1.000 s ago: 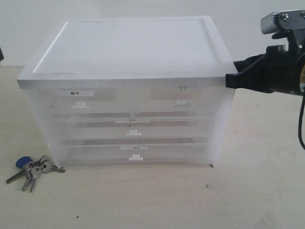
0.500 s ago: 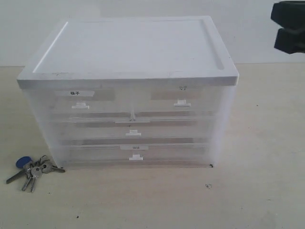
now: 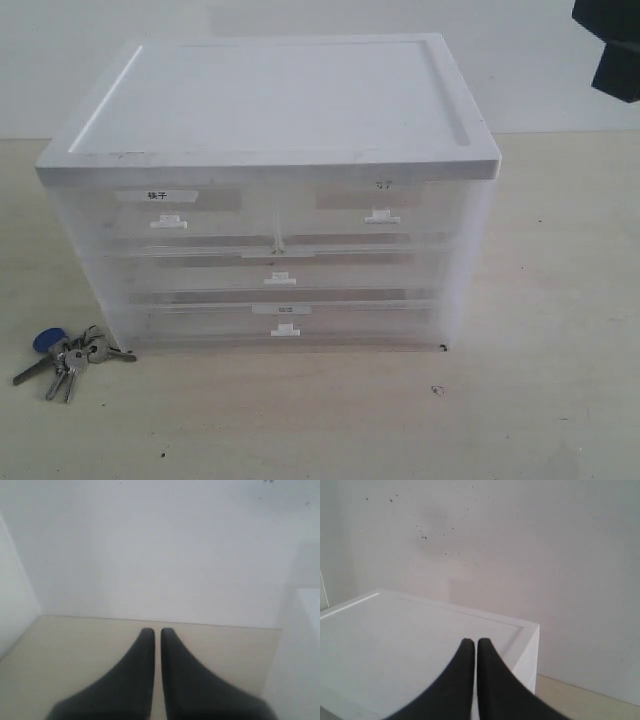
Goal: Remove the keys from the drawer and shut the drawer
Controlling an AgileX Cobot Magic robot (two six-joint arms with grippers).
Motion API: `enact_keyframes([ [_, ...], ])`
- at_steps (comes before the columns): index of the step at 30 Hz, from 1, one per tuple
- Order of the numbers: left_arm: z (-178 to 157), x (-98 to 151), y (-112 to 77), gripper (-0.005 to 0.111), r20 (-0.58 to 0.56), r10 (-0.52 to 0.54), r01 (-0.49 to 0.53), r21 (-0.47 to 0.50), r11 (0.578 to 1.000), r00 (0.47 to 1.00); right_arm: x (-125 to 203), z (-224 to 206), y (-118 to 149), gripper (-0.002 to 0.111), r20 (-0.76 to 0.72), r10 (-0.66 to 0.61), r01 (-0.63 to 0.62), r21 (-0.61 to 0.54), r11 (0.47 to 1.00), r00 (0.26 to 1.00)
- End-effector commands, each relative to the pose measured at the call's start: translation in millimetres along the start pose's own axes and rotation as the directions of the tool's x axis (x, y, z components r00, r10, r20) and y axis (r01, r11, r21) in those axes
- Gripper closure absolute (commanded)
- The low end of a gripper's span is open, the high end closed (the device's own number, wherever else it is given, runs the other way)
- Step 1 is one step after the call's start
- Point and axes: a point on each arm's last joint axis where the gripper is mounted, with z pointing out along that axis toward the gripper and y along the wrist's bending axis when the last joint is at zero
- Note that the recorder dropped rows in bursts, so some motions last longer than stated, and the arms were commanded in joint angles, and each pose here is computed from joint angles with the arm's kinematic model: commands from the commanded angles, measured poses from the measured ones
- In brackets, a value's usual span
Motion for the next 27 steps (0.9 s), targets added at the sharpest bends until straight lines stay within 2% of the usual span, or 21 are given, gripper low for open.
enact_keyframes([
  [1,9.9,-0.2,1.1,0.102,-0.006,-0.198,0.193,0.256,0.947,0.980,1.4,0.1,0.6,0.109,0.000,0.001,-0.001,-0.008,1.000,1.000],
  [2,12.6,0.0,2.1,0.102,-0.035,-0.278,0.275,0.311,0.910,0.960,1.4,0.1,0.6,0.109,0.000,0.001,-0.001,-0.008,1.000,1.000],
  [3,16.6,1.1,6.1,0.102,-0.064,-0.290,0.293,0.352,0.889,0.955,1.4,0.1,0.6,0.109,0.000,0.001,-0.001,-0.008,1.000,1.000],
  [4,23.3,1.6,8.0,0.102,-0.137,-0.302,0.332,0.415,0.847,0.943,1.4,0.1,0.6,0.109,0.000,0.001,-0.001,-0.008,1.000,1.000],
  [5,29.6,4.4,15.1,0.102,-0.199,-0.270,0.331,0.412,0.849,0.942,1.4,0.1,0.6,0.109,0.000,0.001,-0.001,-0.008,1.000,1.000],
  [6,39.0,8.6,20.6,0.102,-0.281,-0.280,0.375,0.382,0.845,0.918,1.4,0.1,0.6,0.109,0.000,0.001,-0.001,-0.008,1.000,1.000],
  [7,48.8,12.4,32.1,0.102,-0.378,-0.307,0.424,0.282,0.861,0.873,1.4,0.1,0.6,0.109,0.000,0.001,-0.001,-0.008,1.000,1.000],
  [8,56.8,18.4,39.0,0.102,-0.438,-0.278,0.403,0.221,0.888,0.855,1.4,0.1,0.6,0.109,0.000,0.001,-0.001,-0.008,1.000,1.000],
  [9,62.2,23.9,47.8,0.102,-0.490,-0.177,0.294,0.172,0.940,0.854,1.4,0.1,0.6,0.109,0.000,0.001,-0.001,-0.008,1.000,1.000],
  [10,65.6,30.6,54.4,0.102,-0.546,-0.107,0.202,0.117,0.972,0.831,1.4,0.1,0.6,0.109,0.000,0.001,-0.001,-0.008,1.000,1.000],
  [11,67.6,36.7,59.3,0.102,-0.585,-0.136,0.191,0.033,0.981,0.800,1.4,0.1,0.6,0.109,0.000,0.001,-0.001,-0.008,1.000,1.000],
  [12,71.4,54.2,63.6,0.102,-0.657,-0.084,0.068,-0.049,0.996,0.749,1.1,0.0,1.0,0.109,0.003,0.001,-0.001,-0.011,1.000,1.000],
  [13,72.3,60.9,62.1,0.102,-0.681,-0.048,0.020,-0.049,0.999,0.730,1.1,0.0,1.0,0.109,0.003,0.001,-0.001,-0.011,1.000,1.000],
  [14,74.7,75.1,52.0,0.102,-0.722,0.002,-0.023,-0.020,1.000,0.692,1.1,0.0,1.0,0.109,0.003,-0.001,0.001,-0.011,1.000,1.000],
  [15,75.3,80.5,45.4,0.102,-0.735,0.013,-0.019,0.000,1.000,0.678,1.1,0.0,1.0,0.109,0.003,-0.001,0.001,-0.011,1.000,1.000],
  [16,73.4,89.1,32.8,0.102,-0.752,0.078,-0.042,0.067,0.997,0.655,0.4,0.0,1.8,0.109,0.010,0.001,-0.001,-0.021,1.000,1.000],
  [17,71.4,94.5,26.8,0.102,-0.760,0.104,-0.050,0.094,0.994,0.641,0.1,-0.3,2.0,0.109,0.012,0.005,-0.005,-0.021,1.000,1.000],
  [19,64.5,112.8,16.7,0.102,-0.792,0.099,-0.008,0.118,0.993,0.602,0.1,-0.3,2.2,0.109,0.011,0.005,-0.005,-0.023,1.000,1.000],
  [20,63.2,118.1,13.9,0.102,-0.791,0.092,0.014,0.126,0.992,0.604,-0.1,-0.4,2.7,0.109,0.013,0.008,-0.008,-0.028,1.000,1.000],
  [23,63.0,131.4,-0.4,0.102,-0.760,-0.034,0.181,0.111,0.977,0.649,-0.3,-0.4,4.2,0.109,0.016,0.012,-0.011,-0.046,0.999,1.000],
  [27,70.4,165.1,-17.9,0.102,-0.753,-0.020,0.178,0.130,0.975,0.658,-0.3,-0.4,4.2,0.109,0.016,0.012,-0.011,-0.046,0.999,1.000],
])
